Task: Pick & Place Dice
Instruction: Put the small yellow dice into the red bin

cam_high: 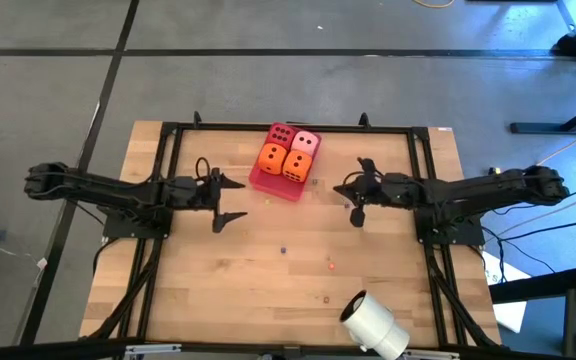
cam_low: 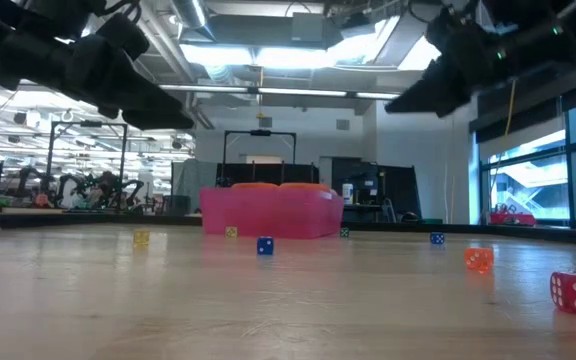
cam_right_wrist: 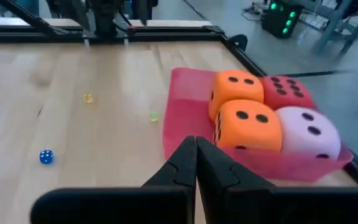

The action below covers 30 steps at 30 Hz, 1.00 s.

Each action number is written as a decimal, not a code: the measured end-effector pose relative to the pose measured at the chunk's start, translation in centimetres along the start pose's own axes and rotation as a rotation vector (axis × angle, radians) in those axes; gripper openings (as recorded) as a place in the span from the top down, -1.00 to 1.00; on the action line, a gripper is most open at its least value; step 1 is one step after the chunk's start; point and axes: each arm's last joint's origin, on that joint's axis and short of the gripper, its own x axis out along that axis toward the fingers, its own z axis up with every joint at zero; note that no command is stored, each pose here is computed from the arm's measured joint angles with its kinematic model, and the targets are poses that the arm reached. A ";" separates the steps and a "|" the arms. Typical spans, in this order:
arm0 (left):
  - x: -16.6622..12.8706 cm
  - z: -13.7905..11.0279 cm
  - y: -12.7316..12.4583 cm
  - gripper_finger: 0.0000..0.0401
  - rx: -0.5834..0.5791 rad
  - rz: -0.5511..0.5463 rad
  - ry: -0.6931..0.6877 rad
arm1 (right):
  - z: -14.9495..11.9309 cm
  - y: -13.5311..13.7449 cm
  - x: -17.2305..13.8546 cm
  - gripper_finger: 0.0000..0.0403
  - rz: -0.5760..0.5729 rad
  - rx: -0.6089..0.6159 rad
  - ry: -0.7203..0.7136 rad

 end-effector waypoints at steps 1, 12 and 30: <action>0.0 0.0 0.1 -0.99 0.000 0.022 -0.001 | 0.5 0.0 0.0 0.97 0.000 -0.003 0.006; -0.1 0.0 0.8 -0.99 0.028 0.271 0.007 | 0.7 1.7 0.4 0.97 0.202 0.018 0.125; -0.1 0.0 0.8 -0.98 -0.112 0.287 -0.013 | -2.1 1.8 3.0 0.27 -0.072 -0.011 0.282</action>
